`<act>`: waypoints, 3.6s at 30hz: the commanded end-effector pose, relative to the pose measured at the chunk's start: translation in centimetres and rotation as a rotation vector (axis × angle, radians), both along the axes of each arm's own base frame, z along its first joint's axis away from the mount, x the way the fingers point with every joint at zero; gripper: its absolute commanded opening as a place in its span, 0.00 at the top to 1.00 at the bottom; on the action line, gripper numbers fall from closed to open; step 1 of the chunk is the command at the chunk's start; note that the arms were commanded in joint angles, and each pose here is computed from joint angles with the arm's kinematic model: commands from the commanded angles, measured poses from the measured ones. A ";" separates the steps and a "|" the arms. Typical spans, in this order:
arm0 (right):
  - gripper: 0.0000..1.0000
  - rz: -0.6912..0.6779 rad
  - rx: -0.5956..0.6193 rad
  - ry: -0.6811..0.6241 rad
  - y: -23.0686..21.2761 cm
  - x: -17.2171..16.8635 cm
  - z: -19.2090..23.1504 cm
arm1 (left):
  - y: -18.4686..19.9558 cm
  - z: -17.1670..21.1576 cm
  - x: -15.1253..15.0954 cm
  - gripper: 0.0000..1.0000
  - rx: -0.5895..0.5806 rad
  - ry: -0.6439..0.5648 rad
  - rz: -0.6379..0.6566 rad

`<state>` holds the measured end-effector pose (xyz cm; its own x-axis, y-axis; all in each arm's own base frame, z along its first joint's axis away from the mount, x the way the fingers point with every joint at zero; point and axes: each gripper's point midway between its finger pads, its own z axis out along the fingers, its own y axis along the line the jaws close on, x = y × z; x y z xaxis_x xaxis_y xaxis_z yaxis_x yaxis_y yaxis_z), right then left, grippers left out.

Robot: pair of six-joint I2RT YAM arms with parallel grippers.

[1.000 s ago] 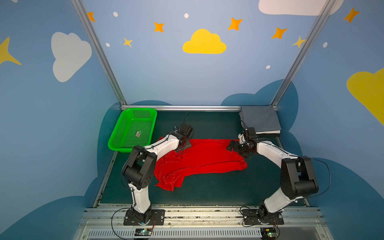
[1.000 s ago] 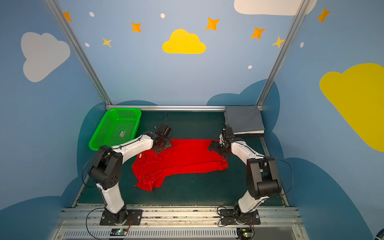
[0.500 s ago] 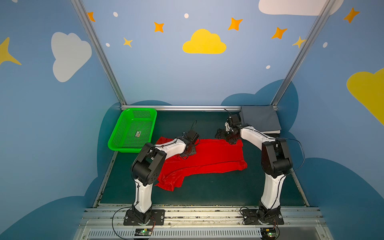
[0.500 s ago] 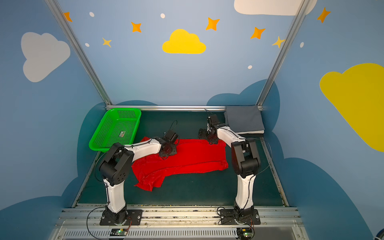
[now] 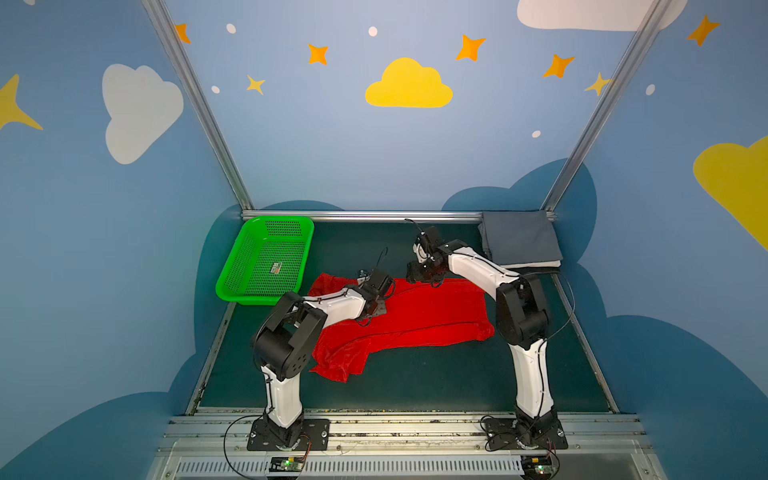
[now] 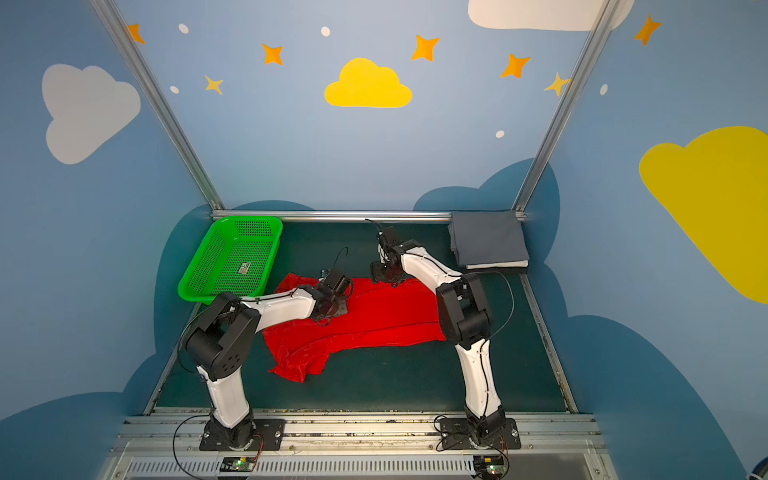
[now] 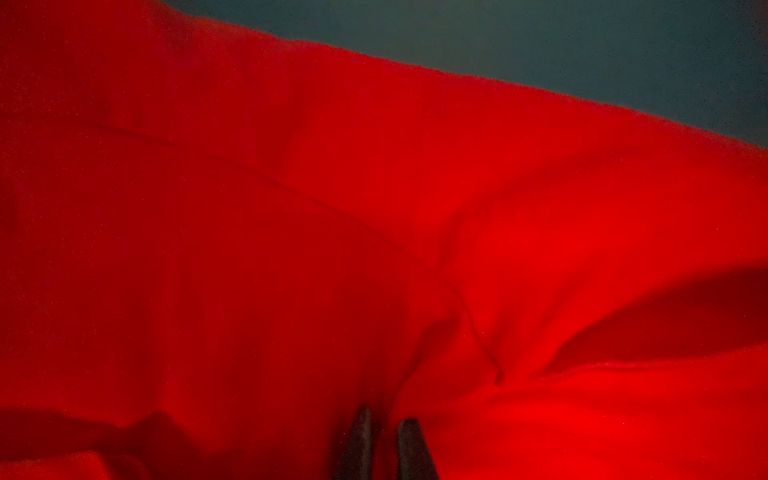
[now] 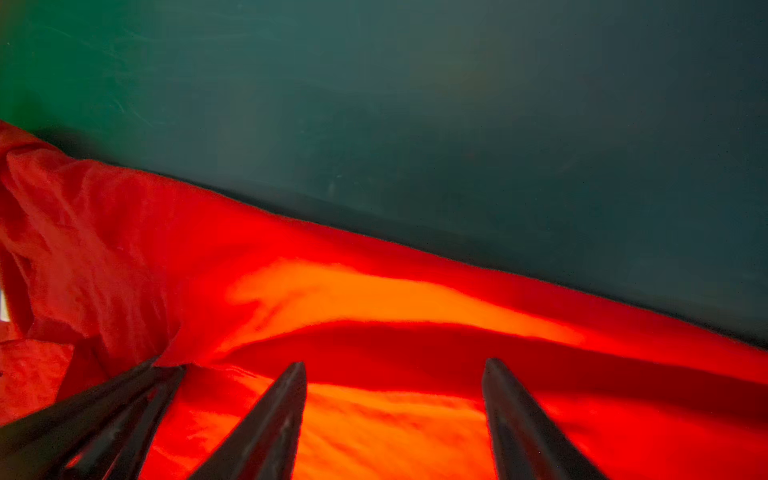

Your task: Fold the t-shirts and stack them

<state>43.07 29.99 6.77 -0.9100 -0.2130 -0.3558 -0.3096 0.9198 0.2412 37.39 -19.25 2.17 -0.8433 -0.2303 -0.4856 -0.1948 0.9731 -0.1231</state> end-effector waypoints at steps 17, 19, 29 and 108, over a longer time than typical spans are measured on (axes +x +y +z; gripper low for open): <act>0.64 0.046 -0.250 0.106 -2.7 -2.9 -4.3 | 3.6 -0.8 0.1 0.88 0.065 -0.034 0.133; 0.67 0.032 -0.260 0.117 -3.5 -3.0 -4.6 | 3.9 -0.9 0.2 0.88 0.062 -0.030 0.144; 0.67 -0.035 -0.346 0.100 -7.7 -2.6 -4.3 | 4.5 -1.1 0.2 0.88 0.046 -0.022 0.165; 1.00 -0.358 -0.484 0.064 -20.4 0.0 -2.4 | 4.6 -2.4 0.9 0.85 -0.042 0.024 0.184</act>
